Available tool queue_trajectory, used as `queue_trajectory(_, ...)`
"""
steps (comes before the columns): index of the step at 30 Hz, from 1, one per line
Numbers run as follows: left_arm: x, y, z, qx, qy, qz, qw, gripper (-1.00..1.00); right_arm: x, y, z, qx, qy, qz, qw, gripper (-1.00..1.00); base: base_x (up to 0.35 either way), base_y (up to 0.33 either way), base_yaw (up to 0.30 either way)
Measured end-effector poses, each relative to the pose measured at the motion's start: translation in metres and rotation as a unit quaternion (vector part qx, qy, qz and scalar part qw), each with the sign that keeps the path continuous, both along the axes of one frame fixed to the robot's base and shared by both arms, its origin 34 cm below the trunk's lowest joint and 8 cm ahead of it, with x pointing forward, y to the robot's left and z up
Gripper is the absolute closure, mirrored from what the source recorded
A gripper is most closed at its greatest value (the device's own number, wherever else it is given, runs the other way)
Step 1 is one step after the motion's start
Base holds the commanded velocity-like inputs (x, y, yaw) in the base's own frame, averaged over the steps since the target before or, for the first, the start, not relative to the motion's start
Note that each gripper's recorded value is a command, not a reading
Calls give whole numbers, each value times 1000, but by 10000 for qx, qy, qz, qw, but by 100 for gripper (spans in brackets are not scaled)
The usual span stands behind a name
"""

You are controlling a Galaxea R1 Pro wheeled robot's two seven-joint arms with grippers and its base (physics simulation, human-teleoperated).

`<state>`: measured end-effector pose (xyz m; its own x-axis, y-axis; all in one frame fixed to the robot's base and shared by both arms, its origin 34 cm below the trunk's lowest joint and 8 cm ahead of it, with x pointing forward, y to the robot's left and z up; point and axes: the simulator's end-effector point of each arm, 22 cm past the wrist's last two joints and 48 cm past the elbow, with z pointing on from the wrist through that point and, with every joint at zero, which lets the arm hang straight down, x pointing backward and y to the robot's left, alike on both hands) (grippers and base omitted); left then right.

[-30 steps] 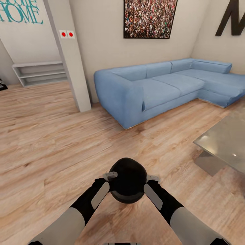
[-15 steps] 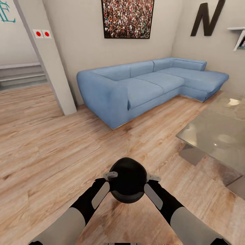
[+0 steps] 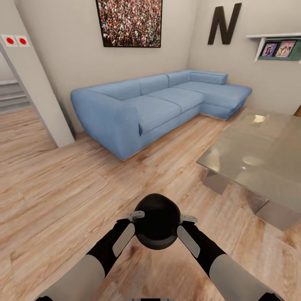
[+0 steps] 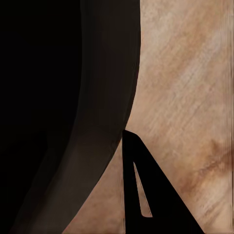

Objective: Place each of the two pumpkins and all three candles from the living room inside a cabinet in the living room (use any cabinet), then make sure every cabinet is closed, and position the cauldron so it is next to a table in the living room.

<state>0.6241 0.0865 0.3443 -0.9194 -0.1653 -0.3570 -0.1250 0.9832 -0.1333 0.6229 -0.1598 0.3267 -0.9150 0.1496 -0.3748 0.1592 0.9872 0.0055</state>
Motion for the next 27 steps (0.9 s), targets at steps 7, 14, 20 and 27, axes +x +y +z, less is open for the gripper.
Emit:
queue_trajectory(7,0,0,0,4,-1,-4,10000,100,0,0,0,6,3,-7,10000,100,0,0,-277)
queue_trajectory(14,0,0,0,5,-2,-5,10000,100,0,0,0,7,1,-7,10000,100,0,0,-277)
queue_trajectory(20,0,0,0,5,1,-6,10000,100,0,0,0,8,3,-7,10000,100,0,0,-277)
queue_trajectory(27,0,0,0,0,0,0,10000,100,0,1,0,2,0,2,10000,100,0,0,-277)
